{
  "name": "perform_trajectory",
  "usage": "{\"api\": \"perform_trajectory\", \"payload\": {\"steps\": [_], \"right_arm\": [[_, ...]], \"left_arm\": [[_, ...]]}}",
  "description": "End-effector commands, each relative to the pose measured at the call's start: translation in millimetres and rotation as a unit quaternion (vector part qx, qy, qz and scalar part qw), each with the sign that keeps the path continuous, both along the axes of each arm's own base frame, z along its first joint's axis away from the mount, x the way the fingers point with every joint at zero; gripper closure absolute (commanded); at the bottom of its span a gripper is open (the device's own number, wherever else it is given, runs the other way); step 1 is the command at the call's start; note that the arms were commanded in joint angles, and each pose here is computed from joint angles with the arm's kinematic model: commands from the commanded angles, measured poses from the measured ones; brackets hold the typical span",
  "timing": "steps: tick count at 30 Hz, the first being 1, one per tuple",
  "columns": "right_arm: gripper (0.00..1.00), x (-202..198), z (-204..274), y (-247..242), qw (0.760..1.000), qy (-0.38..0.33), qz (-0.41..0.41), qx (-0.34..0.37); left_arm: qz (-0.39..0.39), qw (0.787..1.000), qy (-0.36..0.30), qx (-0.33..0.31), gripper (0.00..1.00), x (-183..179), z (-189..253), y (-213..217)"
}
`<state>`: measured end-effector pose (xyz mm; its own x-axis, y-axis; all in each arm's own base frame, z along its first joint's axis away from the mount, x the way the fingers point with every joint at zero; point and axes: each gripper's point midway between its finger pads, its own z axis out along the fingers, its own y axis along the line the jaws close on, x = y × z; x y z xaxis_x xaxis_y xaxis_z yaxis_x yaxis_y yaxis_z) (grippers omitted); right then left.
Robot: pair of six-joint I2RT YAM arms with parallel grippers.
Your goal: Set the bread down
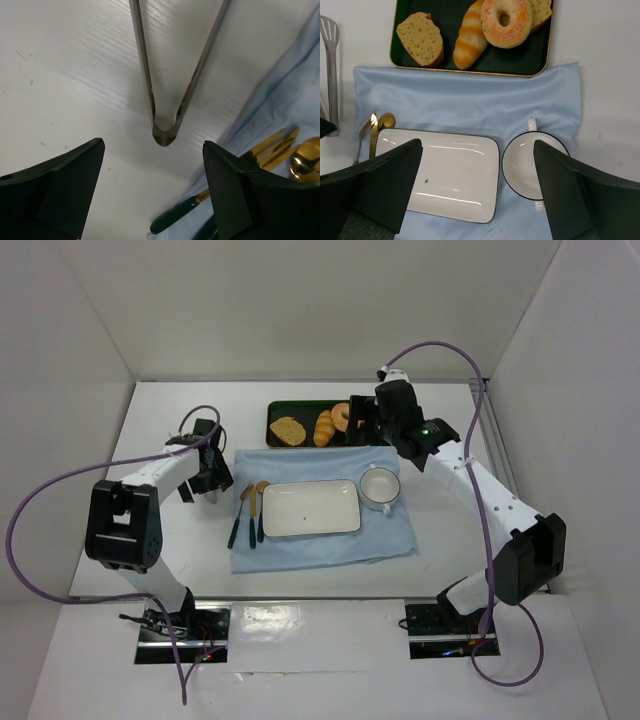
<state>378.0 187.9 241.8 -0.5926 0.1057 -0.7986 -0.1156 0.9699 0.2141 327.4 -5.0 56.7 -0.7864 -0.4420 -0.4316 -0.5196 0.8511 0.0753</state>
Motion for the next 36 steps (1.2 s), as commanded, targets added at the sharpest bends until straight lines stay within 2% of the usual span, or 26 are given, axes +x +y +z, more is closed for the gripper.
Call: {"api": "perform_trajectory", "payload": {"steps": [1,11,17,30,36], "right_arm": [[0.01,0.5,36.0,-5.0,0.998,-0.049,0.010,0.027],[0.01,2.0,43.1,-15.5,0.998,-0.054,0.009,0.035],[0.01,2.8,43.3,-22.2,0.998,-0.050,0.007,0.031],[0.01,7.7,38.9,-27.0,0.999,-0.043,0.004,0.026],[0.01,9.9,43.0,-30.3,0.999,-0.047,-0.001,0.028]], "left_arm": [[-0.009,1.000,0.001,-0.004,0.07,10.4,-11.9,5.8],[-0.011,0.999,0.028,-0.013,0.07,30.0,-40.7,6.7],[-0.001,0.999,0.019,-0.027,0.07,55.1,-47.2,10.9],[0.012,0.998,0.046,-0.037,0.08,66.3,-74.9,36.1],[0.005,0.998,0.044,-0.052,0.15,77.0,-78.1,38.1]]}}
